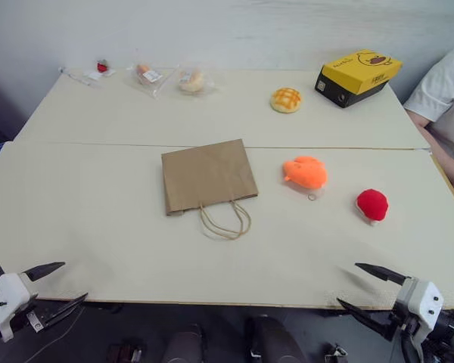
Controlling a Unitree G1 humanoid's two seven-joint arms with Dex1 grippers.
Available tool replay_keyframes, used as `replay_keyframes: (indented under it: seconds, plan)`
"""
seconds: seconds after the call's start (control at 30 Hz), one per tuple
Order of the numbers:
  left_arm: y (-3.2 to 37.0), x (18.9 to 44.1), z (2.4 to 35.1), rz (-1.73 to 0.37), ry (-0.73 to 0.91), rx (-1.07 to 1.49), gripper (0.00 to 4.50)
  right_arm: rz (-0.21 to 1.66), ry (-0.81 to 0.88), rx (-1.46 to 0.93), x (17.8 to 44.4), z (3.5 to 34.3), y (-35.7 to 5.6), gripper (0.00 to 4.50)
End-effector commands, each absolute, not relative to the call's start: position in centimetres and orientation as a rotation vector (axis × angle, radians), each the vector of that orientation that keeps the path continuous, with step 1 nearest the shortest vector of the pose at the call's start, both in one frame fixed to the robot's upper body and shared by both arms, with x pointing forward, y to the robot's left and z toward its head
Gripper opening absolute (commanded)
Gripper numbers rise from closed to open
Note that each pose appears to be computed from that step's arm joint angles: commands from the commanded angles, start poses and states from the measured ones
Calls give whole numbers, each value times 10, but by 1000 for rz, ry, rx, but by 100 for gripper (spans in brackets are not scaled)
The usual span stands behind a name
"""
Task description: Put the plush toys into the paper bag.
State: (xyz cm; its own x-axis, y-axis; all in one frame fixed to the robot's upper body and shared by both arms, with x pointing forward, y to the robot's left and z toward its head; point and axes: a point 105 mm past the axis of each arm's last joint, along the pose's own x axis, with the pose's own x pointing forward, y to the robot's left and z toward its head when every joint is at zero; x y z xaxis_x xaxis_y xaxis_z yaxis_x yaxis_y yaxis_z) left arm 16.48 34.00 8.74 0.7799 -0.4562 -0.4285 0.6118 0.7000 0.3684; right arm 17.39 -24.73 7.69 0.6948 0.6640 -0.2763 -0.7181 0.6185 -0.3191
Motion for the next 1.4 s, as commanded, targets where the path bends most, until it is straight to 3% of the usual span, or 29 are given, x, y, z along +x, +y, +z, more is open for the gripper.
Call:
replay_keyframes:
  seconds: [0.03,0.23,0.5,0.87,1.07,1.4]
  plan:
    - [340,168,94,-628,331,515,450,801,94,-445,177,82,-241,448]
    - [289,183,122,-877,370,235,450,768,-71,-283,192,110,-220,448]
    - [208,235,159,-1136,248,330,450,856,-216,-179,201,140,-171,448]
    - [89,306,151,-1381,97,513,450,815,-262,-167,211,144,-145,448]
    - [65,315,140,-1447,86,648,450,776,-248,-164,206,141,-147,448]
    - [51,321,135,-1461,75,650,450,767,-226,-154,199,138,-147,448]
